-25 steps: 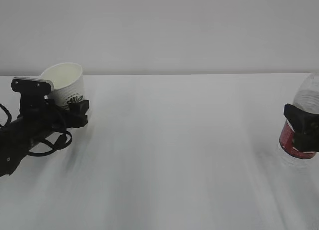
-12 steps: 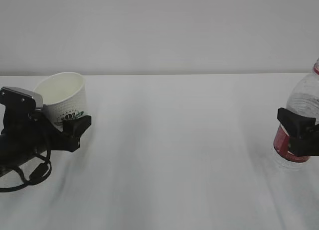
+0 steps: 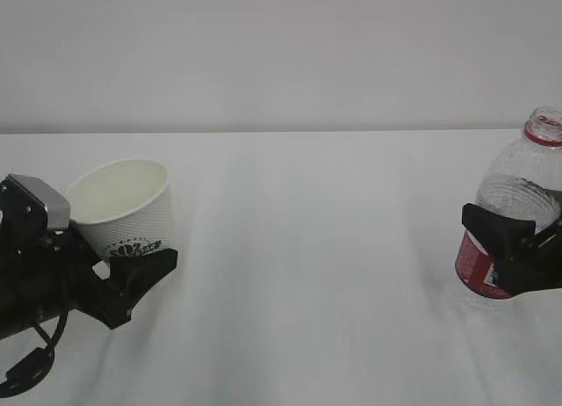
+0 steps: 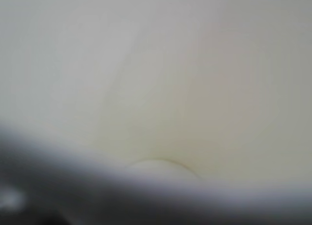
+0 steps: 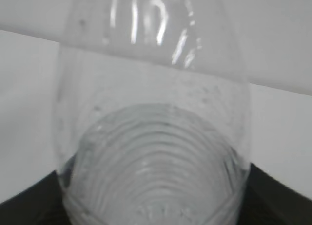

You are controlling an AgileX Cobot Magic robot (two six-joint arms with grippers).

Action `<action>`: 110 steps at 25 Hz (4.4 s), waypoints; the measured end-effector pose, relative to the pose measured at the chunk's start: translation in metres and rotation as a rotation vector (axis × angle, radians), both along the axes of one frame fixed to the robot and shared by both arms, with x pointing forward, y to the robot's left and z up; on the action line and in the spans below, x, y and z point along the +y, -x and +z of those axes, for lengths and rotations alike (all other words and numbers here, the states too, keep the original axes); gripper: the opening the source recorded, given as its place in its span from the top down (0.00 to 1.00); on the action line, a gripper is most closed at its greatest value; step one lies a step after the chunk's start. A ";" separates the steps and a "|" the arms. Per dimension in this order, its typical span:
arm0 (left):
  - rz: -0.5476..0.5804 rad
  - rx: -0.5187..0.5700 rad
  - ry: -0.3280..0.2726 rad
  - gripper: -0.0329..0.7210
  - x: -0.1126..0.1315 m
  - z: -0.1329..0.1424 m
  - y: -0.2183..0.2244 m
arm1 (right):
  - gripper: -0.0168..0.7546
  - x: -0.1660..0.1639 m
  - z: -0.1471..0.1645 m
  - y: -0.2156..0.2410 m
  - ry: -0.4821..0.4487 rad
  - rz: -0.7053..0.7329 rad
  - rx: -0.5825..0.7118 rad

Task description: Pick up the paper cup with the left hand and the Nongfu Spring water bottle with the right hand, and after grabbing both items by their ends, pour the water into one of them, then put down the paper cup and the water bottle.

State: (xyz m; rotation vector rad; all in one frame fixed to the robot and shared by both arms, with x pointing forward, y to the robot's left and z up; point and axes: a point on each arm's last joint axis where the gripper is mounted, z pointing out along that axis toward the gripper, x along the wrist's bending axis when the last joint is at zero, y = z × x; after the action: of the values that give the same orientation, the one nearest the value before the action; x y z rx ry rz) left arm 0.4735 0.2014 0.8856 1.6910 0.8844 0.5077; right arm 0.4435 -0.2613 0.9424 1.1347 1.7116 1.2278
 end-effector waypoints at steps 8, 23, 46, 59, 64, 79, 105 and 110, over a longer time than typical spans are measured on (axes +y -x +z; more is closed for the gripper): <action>-0.242 0.058 0.018 0.27 -0.014 -0.002 0.020 | 0.30 0.006 -0.001 0.003 -0.018 0.067 0.020; -0.468 0.010 0.009 0.27 -0.037 0.011 0.041 | 0.30 0.011 -0.002 0.006 -0.008 0.134 0.031; -0.708 -0.044 0.038 0.27 -0.095 0.021 0.067 | 0.30 0.025 0.015 -0.009 0.004 0.309 -0.015; -0.805 -0.104 0.093 0.27 -0.130 0.038 0.071 | 0.30 0.029 0.024 -0.015 0.015 0.365 -0.034; -0.809 -0.111 0.096 0.27 -0.131 0.039 0.071 | 0.30 0.032 0.024 -0.015 0.017 0.382 -0.034; -0.812 -0.110 0.096 0.27 -0.132 0.039 0.071 | 0.30 0.068 0.054 -0.035 0.129 0.500 -0.110; -0.777 -0.082 0.078 0.27 -0.131 0.037 0.069 | 0.30 0.079 0.080 -0.047 0.323 0.652 -0.260; -0.760 -0.080 0.081 0.27 -0.131 0.037 0.067 | 0.30 0.081 0.087 -0.051 0.344 0.661 -0.293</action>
State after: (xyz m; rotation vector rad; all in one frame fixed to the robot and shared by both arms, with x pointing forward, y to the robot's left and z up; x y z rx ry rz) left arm 0.4063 0.0704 0.9223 1.7630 0.1568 0.0176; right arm 0.4944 -0.1808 1.0295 0.1629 2.0261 1.3165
